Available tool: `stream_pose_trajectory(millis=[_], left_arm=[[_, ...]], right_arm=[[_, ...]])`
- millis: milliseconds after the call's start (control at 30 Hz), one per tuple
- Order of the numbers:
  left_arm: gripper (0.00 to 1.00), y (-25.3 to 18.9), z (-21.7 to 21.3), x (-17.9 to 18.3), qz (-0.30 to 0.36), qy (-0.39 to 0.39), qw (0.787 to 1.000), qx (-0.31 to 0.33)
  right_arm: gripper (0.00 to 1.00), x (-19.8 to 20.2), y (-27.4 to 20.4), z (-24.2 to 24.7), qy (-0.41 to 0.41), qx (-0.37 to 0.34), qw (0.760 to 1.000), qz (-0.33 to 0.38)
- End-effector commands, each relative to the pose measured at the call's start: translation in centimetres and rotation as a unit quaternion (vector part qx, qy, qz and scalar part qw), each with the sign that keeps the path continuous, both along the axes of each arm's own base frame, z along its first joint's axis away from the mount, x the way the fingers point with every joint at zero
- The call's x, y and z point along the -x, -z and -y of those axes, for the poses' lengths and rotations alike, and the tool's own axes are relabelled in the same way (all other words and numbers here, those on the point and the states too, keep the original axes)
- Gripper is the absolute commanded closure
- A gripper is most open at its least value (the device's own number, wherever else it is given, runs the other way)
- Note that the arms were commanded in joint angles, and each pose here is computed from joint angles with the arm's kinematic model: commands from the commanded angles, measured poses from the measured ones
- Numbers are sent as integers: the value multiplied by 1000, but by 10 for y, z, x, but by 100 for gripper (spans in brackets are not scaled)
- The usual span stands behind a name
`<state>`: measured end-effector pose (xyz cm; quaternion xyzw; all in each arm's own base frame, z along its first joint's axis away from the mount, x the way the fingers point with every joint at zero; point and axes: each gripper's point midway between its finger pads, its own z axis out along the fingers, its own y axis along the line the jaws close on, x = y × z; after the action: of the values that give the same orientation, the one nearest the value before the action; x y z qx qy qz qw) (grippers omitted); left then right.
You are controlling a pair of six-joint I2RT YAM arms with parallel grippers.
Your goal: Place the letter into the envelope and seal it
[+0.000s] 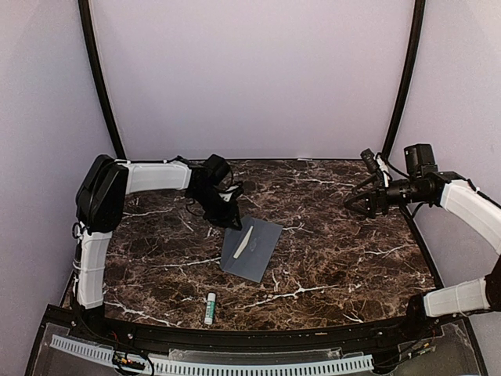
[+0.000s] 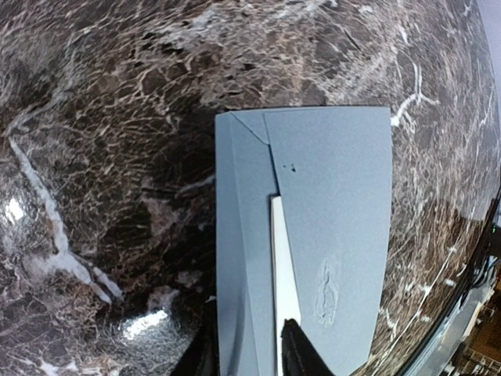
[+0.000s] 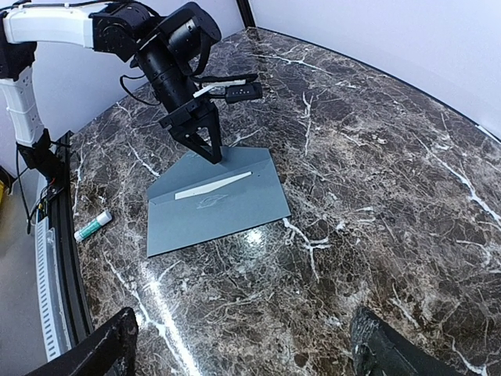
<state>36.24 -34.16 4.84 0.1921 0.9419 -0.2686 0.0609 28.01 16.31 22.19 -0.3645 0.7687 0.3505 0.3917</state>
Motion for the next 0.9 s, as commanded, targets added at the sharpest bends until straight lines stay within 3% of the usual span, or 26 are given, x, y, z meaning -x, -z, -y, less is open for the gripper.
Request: stream_pose_trajectory(millis=[0,167,233,433,667,867], left_arm=[[80,-6,-3,-3,-1,-14,1000,-21],[98,-8,3,1,-15,-9,1000,-4],[100,-10,3,3,-22,-15,1000,-3],[100,-31,6,-4,-5,-79,996,37],[100,-52,8,-11,11,-196,970,145],[100,-48,3,-7,-3,-231,959,162]], right_arm=[[10,1,-7,-1,-8,-4,1000,16],[10,0,-4,-1,-9,-2,1000,12],[10,0,-4,-1,-10,-2,1000,10],[11,-1,-3,-1,-10,-2,1000,7],[11,-2,0,-2,-11,-1,1000,2],[11,-1,2,-2,-14,-1,1000,-2]])
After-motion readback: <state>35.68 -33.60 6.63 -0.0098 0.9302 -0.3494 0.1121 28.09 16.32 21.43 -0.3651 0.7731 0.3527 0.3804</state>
